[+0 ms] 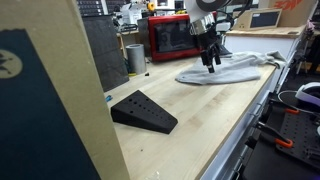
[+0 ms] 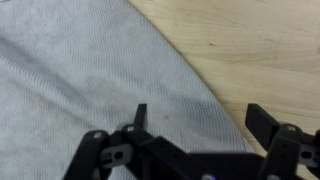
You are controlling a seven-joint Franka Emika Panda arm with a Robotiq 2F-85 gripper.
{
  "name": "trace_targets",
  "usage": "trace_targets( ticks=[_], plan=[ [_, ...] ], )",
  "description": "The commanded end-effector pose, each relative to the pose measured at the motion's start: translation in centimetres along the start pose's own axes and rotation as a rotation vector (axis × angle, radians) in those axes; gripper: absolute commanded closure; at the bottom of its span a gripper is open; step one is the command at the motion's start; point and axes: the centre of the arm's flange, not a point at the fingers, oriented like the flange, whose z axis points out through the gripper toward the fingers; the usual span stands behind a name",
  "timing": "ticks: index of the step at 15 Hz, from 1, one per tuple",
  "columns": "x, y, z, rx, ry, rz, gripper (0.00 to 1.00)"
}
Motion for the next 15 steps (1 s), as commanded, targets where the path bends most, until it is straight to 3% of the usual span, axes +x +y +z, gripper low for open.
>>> trace_targets(
  ticks=[1, 5, 7, 15],
  plan=[
    [0.0, 0.0, 0.0, 0.0, -0.001, 0.0, 0.0],
    [0.0, 0.0, 0.0, 0.0, -0.001, 0.0, 0.0],
    [-0.1, -0.8, 0.1, -0.026, 0.044, -0.036, 0.0],
    [-6.5, -1.4, 3.5, 0.006, 0.161, -0.162, 0.0]
  ],
)
